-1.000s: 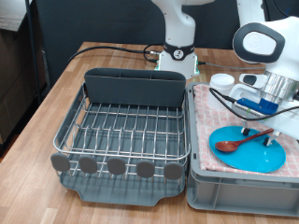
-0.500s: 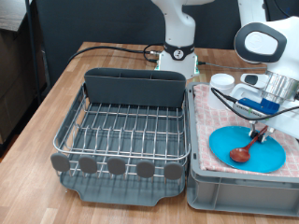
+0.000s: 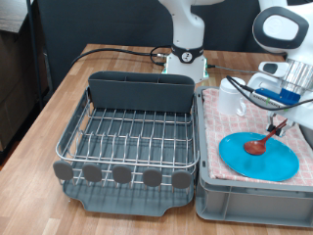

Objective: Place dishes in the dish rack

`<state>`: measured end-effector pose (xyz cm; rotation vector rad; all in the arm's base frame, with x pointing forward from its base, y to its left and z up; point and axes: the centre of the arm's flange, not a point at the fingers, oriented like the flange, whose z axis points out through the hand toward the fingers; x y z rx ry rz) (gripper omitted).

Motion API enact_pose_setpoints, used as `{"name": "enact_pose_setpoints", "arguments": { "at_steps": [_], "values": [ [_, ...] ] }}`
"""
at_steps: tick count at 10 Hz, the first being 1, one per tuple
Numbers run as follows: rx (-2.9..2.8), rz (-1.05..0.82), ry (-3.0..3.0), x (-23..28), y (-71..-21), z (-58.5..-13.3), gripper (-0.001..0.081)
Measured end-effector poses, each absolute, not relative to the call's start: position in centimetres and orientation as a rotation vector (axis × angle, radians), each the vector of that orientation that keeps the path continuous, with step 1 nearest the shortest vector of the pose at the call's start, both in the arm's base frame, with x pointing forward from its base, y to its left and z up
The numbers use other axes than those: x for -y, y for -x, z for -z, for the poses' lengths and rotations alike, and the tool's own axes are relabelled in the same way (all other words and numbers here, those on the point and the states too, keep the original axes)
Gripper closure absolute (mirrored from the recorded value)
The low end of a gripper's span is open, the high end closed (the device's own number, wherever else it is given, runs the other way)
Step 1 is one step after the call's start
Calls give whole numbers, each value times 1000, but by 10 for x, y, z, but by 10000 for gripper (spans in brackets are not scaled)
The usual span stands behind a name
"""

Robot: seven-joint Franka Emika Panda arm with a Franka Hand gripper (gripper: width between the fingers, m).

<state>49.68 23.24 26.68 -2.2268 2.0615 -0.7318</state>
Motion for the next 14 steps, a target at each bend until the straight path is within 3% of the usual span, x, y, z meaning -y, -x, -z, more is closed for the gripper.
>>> {"name": "enact_pose_setpoints", "arguments": {
  "at_steps": [7,11,14],
  "values": [
    [-2275,746,2131,-232,-480,-334,711],
    [-2562,852,1915,-188,-471,-349,711],
    [-2738,743,1758,-156,-452,-366,711]
  ]
}}
